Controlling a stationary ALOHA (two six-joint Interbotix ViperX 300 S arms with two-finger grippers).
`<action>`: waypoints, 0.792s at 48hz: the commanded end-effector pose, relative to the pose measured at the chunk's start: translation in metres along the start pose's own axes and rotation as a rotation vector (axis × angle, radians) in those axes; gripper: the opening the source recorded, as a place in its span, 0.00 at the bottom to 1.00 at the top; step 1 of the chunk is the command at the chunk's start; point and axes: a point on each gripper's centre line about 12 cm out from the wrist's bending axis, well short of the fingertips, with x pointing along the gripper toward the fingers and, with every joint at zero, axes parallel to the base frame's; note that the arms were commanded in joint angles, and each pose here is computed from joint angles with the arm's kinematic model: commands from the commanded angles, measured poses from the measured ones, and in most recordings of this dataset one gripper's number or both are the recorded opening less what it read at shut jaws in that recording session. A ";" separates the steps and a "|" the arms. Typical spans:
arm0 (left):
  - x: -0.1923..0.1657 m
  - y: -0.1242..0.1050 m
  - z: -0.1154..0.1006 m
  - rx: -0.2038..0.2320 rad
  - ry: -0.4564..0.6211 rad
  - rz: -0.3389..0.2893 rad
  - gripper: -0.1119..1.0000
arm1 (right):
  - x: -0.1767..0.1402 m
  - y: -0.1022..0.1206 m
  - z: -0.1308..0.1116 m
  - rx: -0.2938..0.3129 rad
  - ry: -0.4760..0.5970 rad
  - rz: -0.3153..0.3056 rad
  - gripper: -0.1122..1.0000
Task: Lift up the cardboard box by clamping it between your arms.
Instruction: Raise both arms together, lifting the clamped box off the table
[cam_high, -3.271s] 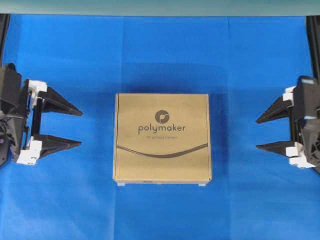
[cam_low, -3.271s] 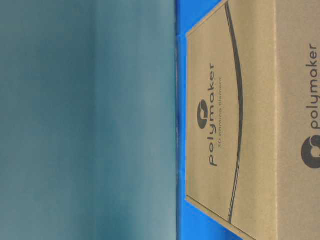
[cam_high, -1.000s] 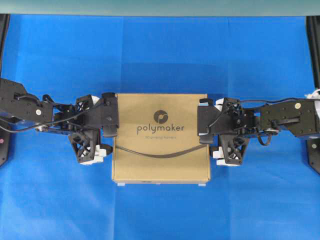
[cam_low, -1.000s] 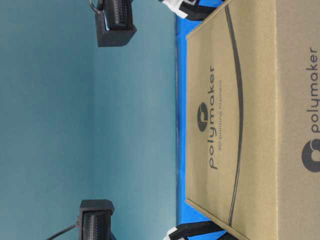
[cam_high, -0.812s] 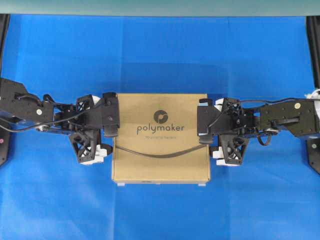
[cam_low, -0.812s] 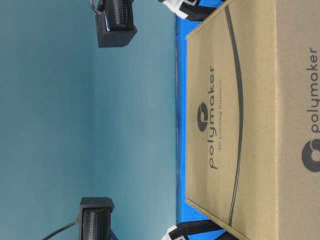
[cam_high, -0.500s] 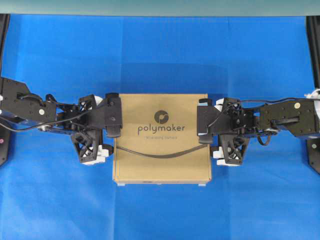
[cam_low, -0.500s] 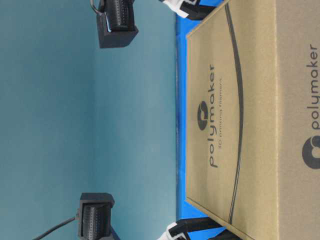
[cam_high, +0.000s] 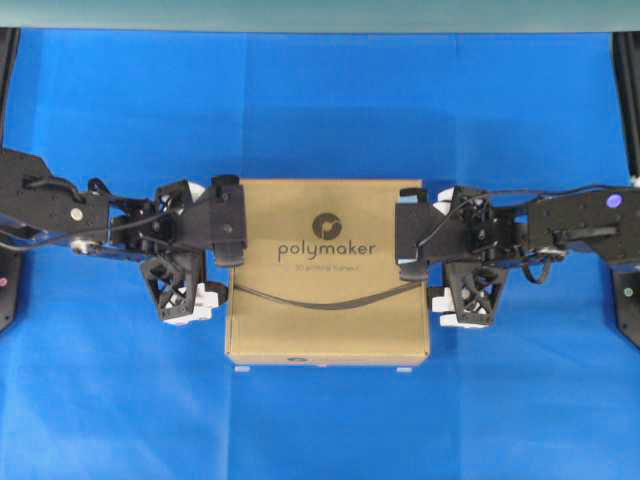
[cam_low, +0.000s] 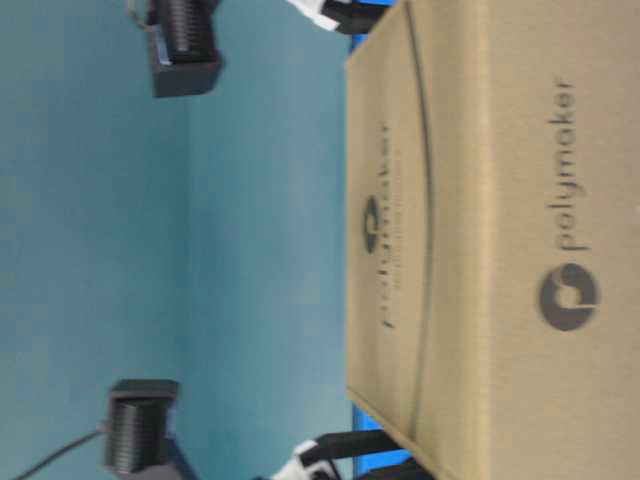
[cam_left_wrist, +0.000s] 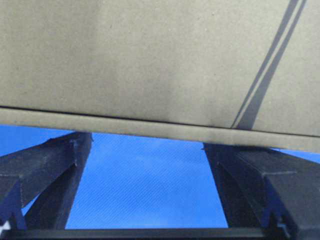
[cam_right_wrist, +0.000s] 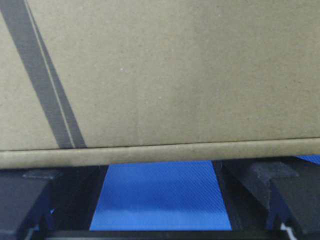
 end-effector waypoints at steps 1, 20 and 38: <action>-0.017 0.000 0.030 -0.009 -0.072 -0.001 0.88 | -0.027 -0.001 0.029 0.015 -0.089 0.001 1.00; -0.060 -0.001 0.068 -0.012 -0.054 0.003 0.88 | -0.082 0.000 0.053 0.013 -0.068 0.006 1.00; -0.115 -0.002 0.105 -0.012 -0.068 0.007 0.88 | -0.150 0.000 0.076 0.011 -0.089 0.008 1.00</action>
